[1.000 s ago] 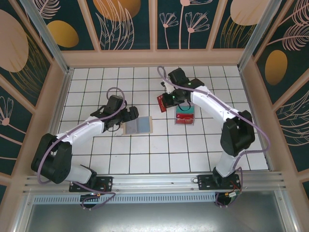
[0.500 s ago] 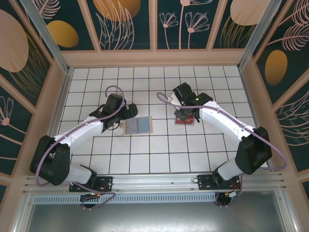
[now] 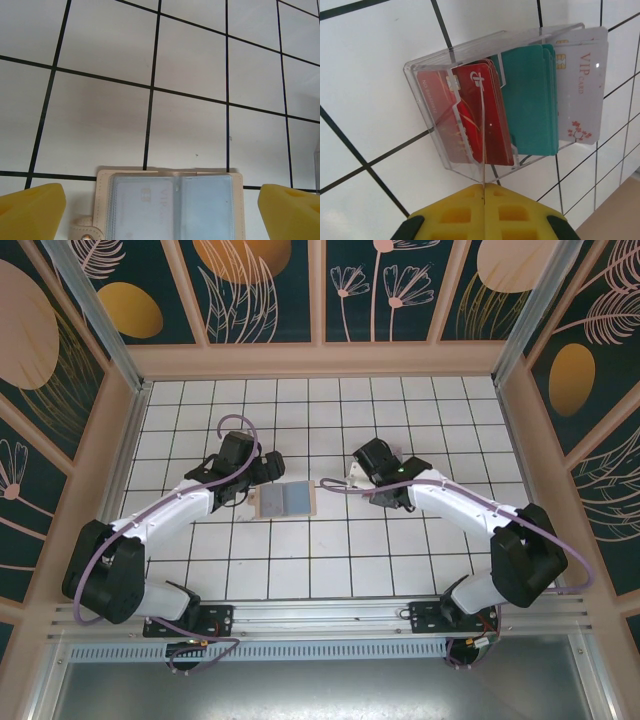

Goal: Take the credit cards out of the card holder

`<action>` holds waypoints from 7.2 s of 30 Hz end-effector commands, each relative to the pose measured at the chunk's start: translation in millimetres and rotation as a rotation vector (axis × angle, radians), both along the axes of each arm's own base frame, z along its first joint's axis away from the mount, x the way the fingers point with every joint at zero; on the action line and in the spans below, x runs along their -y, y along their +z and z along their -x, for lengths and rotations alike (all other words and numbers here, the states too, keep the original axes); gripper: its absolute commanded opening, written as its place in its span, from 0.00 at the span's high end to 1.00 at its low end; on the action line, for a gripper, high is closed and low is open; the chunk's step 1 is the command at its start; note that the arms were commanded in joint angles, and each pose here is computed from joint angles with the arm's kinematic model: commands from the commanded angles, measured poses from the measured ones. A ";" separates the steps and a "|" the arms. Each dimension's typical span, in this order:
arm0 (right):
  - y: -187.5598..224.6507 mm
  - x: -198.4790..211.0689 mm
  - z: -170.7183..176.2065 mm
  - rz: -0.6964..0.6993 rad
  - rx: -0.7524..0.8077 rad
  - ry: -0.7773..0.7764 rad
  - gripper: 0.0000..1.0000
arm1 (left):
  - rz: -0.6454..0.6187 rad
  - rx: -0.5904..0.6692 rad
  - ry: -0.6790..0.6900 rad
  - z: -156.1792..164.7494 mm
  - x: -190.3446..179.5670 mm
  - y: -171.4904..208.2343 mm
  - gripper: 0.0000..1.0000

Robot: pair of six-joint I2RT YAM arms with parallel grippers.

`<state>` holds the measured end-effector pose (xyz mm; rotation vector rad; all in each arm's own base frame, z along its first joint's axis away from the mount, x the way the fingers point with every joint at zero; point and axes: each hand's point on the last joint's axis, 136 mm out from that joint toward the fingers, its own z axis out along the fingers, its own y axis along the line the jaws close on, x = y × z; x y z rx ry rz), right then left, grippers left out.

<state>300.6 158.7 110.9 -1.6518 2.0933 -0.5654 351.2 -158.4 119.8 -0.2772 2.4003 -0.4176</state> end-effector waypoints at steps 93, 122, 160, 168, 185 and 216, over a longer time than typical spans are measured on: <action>-99.4 -170.3 1.0 -0.896 -0.558 -1.033 1.00 | 0.056 -0.309 -0.112 59.3 11.5 -91.2 0.46; -119.3 -170.2 14.4 -0.837 -0.591 -1.043 1.00 | 0.228 -0.265 -0.260 57.4 49.1 -73.8 0.41; -41.7 -175.9 -29.1 -0.987 -0.488 -0.989 0.99 | 0.242 -0.200 -0.328 43.2 62.3 -43.9 0.09; -44.1 -169.1 -27.1 -0.985 -0.474 -1.007 0.99 | 0.424 -0.180 -0.430 37.9 97.2 -28.2 0.22; -22.9 -172.8 -29.0 -1.108 -0.530 -0.979 0.97 | 0.237 -0.176 -0.273 29.6 55.3 -36.9 0.65; -65.7 -255.6 2.3 -0.949 -0.872 -0.850 0.90 | 0.092 -0.345 -0.105 55.4 0.0 -108.0 0.96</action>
